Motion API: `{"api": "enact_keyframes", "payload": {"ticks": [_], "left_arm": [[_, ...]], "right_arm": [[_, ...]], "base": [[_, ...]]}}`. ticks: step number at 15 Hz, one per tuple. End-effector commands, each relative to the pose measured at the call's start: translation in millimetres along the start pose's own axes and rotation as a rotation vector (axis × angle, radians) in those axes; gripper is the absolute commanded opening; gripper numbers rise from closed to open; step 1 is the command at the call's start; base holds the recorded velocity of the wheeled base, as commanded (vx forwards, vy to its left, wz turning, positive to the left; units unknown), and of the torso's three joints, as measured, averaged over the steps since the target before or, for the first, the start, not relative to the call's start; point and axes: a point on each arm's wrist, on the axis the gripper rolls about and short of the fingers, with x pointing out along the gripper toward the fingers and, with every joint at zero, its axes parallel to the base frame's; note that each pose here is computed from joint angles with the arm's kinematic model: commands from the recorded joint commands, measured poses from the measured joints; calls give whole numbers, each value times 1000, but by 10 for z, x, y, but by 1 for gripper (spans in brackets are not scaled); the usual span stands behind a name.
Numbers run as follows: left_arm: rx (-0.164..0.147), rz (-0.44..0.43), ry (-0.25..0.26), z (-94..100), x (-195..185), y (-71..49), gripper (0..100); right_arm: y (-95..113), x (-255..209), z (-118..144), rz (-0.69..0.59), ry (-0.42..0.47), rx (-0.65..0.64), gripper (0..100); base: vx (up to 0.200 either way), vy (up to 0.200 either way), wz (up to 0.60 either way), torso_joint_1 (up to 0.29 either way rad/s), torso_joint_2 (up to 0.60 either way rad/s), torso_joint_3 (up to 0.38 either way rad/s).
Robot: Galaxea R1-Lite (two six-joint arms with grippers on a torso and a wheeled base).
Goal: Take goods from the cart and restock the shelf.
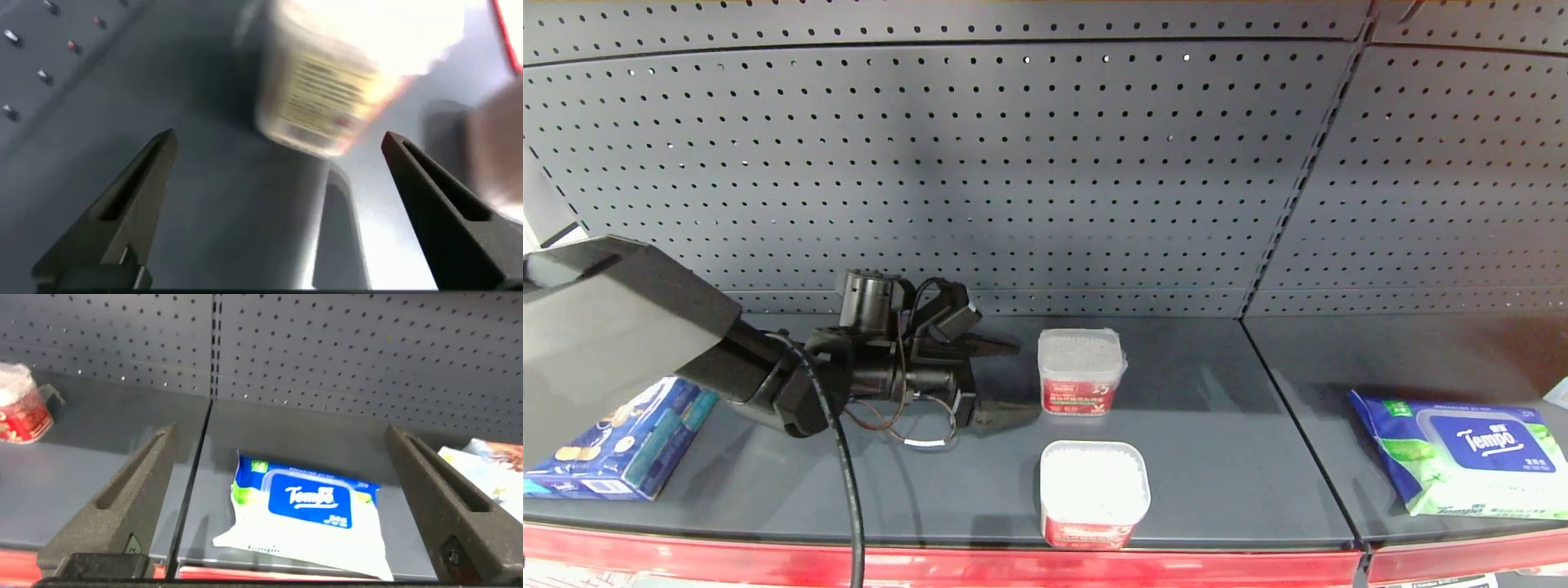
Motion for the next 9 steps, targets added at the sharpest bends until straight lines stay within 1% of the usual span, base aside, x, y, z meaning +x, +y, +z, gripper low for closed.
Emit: {"api": "enact_keyframes", "payload": {"ticks": [1,2,4,5,6,7,8,9], "left_arm": [[-3,-2,-2,126,-329,-362,100],[-4,21,-7,143,-457,-405,100],[-5,63,-13,156,-641,-426,100],[-7,84,-16,179,-806,-568,100],[-10,92,-13,170,-937,-752,100],[-6,122,-11,160,-1096,-952,100],[5,166,-8,162,-1230,-1139,100],[8,186,-13,174,-1292,-1229,100]], "right_arm": [[2,48,-23,33,24,5,100],[-1,82,-19,49,35,8,100],[-7,112,-5,56,42,10,100],[6,110,-19,83,41,11,100],[20,107,-31,109,41,13,100],[21,127,-39,111,53,15,100],[16,191,-53,116,89,21,100],[10,233,-54,116,109,24,100]], "base": [[0,0,0,0,0,0],[0,0,0,0,0,0],[0,0,0,0,0,0],[0,0,0,0,0,0],[0,0,0,0,0,0],[0,0,0,0,0,0],[0,0,0,0,0,0],[0,0,0,0,0,0]]}}
